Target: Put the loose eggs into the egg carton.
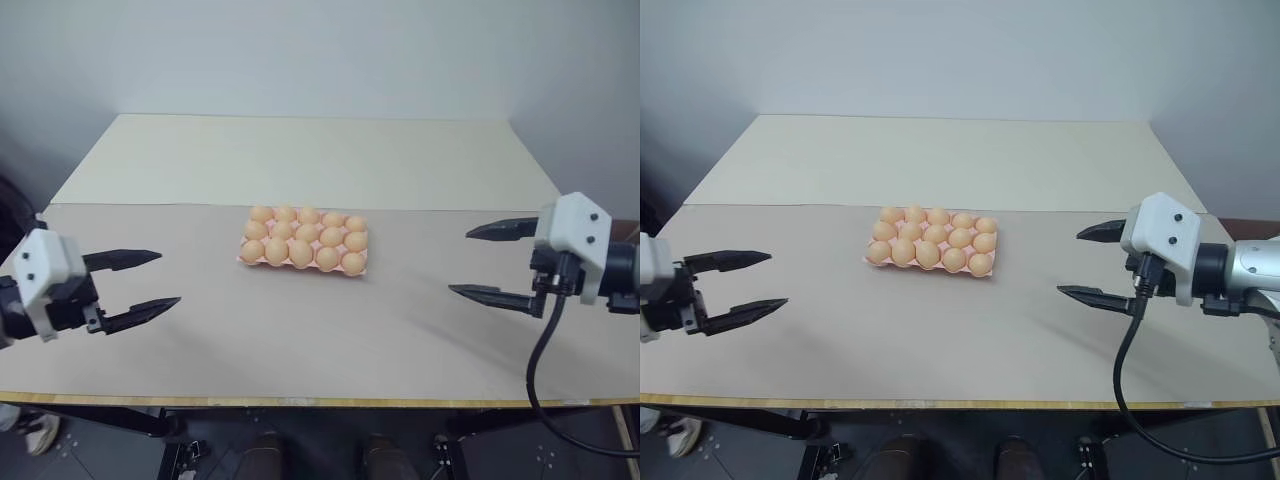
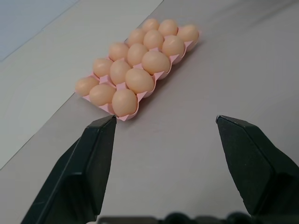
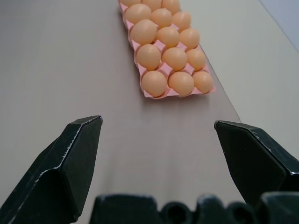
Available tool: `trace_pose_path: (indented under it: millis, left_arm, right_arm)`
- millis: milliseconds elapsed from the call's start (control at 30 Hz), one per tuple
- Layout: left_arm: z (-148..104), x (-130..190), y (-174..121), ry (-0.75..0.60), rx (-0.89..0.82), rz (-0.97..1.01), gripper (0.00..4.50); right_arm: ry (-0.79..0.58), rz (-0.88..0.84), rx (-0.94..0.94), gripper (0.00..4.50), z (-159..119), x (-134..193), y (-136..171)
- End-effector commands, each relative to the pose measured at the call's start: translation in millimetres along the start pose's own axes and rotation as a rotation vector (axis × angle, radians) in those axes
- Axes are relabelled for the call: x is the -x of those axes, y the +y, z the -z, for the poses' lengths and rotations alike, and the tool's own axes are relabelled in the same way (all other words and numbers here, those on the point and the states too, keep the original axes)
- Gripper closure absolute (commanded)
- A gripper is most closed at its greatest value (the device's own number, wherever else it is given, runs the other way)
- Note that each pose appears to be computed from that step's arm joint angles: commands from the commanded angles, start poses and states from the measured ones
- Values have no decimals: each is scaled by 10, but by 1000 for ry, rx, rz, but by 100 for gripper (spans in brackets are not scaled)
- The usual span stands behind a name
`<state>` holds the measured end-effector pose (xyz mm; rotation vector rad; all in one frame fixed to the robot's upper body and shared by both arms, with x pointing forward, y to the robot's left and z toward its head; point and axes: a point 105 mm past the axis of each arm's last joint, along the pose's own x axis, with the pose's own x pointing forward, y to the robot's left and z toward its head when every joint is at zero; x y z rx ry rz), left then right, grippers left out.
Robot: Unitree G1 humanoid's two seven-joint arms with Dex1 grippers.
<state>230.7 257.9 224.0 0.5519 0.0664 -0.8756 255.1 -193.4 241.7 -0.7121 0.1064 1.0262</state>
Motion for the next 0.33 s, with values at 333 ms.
trace_pose_path:
  millis: [333]
  left_arm:
    - [-227,100,-2,2,16,-46,80]
  right_arm:
    - [-9,-25,44,0,-7,61,1]
